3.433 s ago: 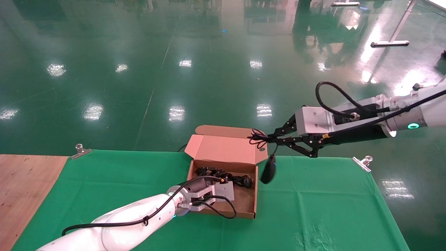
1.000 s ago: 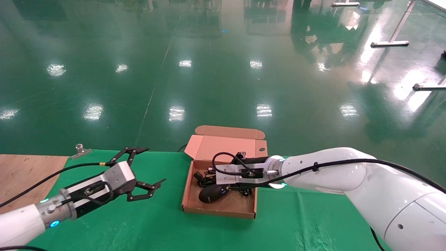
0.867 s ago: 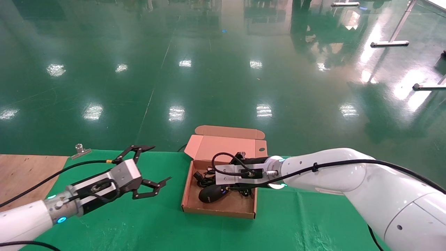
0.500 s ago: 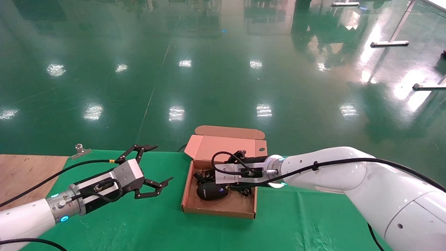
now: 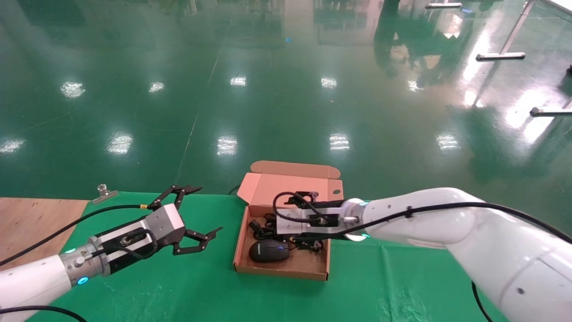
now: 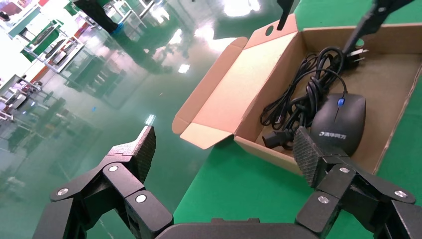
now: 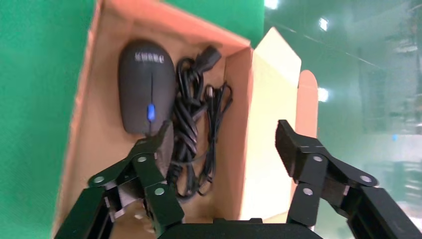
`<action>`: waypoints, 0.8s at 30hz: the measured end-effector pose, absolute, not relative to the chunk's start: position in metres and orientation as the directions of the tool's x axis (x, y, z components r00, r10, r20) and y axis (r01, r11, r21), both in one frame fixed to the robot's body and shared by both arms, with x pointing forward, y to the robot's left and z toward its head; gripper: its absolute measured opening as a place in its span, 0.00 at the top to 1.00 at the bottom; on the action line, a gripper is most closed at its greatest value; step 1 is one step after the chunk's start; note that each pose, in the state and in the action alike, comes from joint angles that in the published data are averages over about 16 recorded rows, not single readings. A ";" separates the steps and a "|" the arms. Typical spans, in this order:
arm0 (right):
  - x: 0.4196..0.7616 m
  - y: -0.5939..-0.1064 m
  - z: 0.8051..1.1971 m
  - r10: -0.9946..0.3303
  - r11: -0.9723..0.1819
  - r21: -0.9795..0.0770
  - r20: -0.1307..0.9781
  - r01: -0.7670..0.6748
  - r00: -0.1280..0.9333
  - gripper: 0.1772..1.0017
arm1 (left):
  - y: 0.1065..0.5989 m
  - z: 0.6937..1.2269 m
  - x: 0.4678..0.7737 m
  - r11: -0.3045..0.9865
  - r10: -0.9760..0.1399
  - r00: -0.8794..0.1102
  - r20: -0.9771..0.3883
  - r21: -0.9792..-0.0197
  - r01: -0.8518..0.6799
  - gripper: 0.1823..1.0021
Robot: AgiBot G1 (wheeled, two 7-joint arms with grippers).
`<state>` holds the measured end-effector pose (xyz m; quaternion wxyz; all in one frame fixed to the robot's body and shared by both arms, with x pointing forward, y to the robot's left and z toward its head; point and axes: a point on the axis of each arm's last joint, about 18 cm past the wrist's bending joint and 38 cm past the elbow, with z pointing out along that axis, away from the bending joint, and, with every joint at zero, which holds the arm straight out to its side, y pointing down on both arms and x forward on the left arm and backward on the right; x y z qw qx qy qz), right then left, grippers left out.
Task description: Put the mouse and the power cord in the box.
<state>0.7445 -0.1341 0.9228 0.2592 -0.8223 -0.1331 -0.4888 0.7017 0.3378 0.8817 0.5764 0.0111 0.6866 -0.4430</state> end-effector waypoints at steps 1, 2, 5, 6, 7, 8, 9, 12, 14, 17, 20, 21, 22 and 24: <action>0.743 -0.135 0.922 -0.048 -0.823 -0.317 0.866 0.471 0.498 0.41 | 0.337 0.883 0.701 0.600 -0.499 -0.339 -0.798 -0.600 0.529 0.00; 0.740 -0.137 0.920 -0.063 -0.814 -0.340 0.857 0.470 0.511 0.38 | 0.337 0.885 0.699 0.591 -0.503 -0.343 -0.794 -0.605 0.533 0.00; 0.733 -0.143 0.917 -0.111 -0.782 -0.415 0.827 0.465 0.551 0.30 | 0.335 0.891 0.695 0.560 -0.515 -0.358 -0.779 -0.622 0.547 0.00; 0.730 -0.145 0.917 -0.128 -0.769 -0.441 0.815 0.463 0.565 0.28 | 0.334 0.893 0.693 0.547 -0.520 -0.365 -0.773 -0.629 0.552 0.00; 0.726 -0.147 0.916 -0.144 -0.755 -0.467 0.803 0.460 0.579 0.25 | 0.334 0.896 0.691 0.534 -0.524 -0.372 -0.766 -0.636 0.558 0.00; 0.723 -0.149 0.915 -0.159 -0.740 -0.492 0.790 0.458 0.592 0.22 | 0.333 0.898 0.688 0.519 -0.529 -0.379 -0.759 -0.643 0.563 0.00; 0.720 -0.152 0.915 -0.174 -0.725 -0.516 0.777 0.455 0.605 0.20 | 0.332 0.901 0.686 0.504 -0.533 -0.388 -0.752 -0.650 0.569 0.00; 0.710 -0.159 0.915 -0.214 -0.678 -0.584 0.738 0.446 0.641 0.15 | 0.330 0.910 0.677 0.456 -0.543 -0.415 -0.730 -0.671 0.584 0.00; 0.703 -0.164 0.916 -0.237 -0.645 -0.625 0.711 0.440 0.662 0.11 | 0.329 0.916 0.671 0.425 -0.546 -0.434 -0.716 -0.684 0.593 0.00; 0.692 -0.173 0.918 -0.266 -0.593 -0.679 0.672 0.432 0.692 0.07 | 0.327 0.924 0.661 0.379 -0.548 -0.464 -0.696 -0.701 0.604 0.00; 0.680 -0.182 0.922 -0.289 -0.541 -0.727 0.634 0.424 0.718 0.04 | 0.326 0.933 0.651 0.336 -0.545 -0.494 -0.677 -0.716 0.612 0.00; 0.676 -0.185 0.923 -0.295 -0.523 -0.741 0.622 0.422 0.726 0.04 | 0.325 0.935 0.648 0.322 -0.543 -0.505 -0.672 -0.721 0.614 0.00; 0.672 -0.188 0.924 -0.301 -0.506 -0.754 0.610 0.420 0.733 0.03 | 0.325 0.938 0.644 0.308 -0.540 -0.515 -0.666 -0.726 0.616 0.00; 0.664 -0.195 0.928 -0.310 -0.471 -0.778 0.587 0.416 0.748 0.02 | 0.324 0.943 0.637 0.281 -0.533 -0.536 -0.655 -0.734 0.618 0.00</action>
